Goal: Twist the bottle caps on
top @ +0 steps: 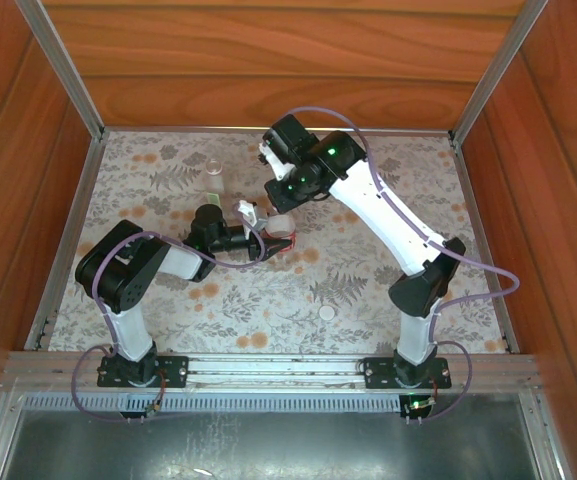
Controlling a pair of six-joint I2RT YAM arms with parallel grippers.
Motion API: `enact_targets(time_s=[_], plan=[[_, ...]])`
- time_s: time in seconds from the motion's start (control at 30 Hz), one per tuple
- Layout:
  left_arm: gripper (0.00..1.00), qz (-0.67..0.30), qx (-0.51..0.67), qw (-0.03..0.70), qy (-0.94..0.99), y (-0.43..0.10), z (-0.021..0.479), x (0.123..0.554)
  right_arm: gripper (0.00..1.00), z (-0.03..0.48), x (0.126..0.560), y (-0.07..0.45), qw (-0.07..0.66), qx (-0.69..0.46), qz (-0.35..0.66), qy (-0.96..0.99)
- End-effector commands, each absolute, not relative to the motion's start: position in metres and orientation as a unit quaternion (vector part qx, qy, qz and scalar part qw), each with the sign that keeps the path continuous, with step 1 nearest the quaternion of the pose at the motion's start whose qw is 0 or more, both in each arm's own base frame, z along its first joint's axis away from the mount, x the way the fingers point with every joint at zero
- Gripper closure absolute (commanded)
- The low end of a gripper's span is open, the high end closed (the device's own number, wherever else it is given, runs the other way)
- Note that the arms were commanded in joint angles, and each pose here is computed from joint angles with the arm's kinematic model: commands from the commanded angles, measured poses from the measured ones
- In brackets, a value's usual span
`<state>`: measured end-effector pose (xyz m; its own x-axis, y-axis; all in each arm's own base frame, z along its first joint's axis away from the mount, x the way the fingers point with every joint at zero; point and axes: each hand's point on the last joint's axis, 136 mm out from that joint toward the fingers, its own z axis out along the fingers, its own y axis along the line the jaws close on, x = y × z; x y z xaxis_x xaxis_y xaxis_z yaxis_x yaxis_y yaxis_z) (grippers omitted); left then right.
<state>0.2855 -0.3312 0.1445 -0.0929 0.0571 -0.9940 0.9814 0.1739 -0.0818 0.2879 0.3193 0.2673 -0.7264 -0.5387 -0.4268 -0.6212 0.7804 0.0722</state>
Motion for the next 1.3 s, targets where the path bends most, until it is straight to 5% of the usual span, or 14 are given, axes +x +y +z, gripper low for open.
enact_targets(time_s=[0.0,0.53,1.27], plan=[[0.33,-0.453,0.445,0.482,0.603,-0.336,0.127,0.287,0.74,0.213,0.256,0.317,0.080,-0.307,0.074,0.945],[0.34,-0.227,0.321,0.630,0.670,-0.335,0.154,0.332,0.77,0.207,0.277,0.316,0.176,-0.146,0.060,0.972],[0.35,-0.189,0.300,0.623,0.697,-0.349,0.145,0.316,0.72,0.229,0.292,0.308,0.231,-0.159,0.036,0.959]])
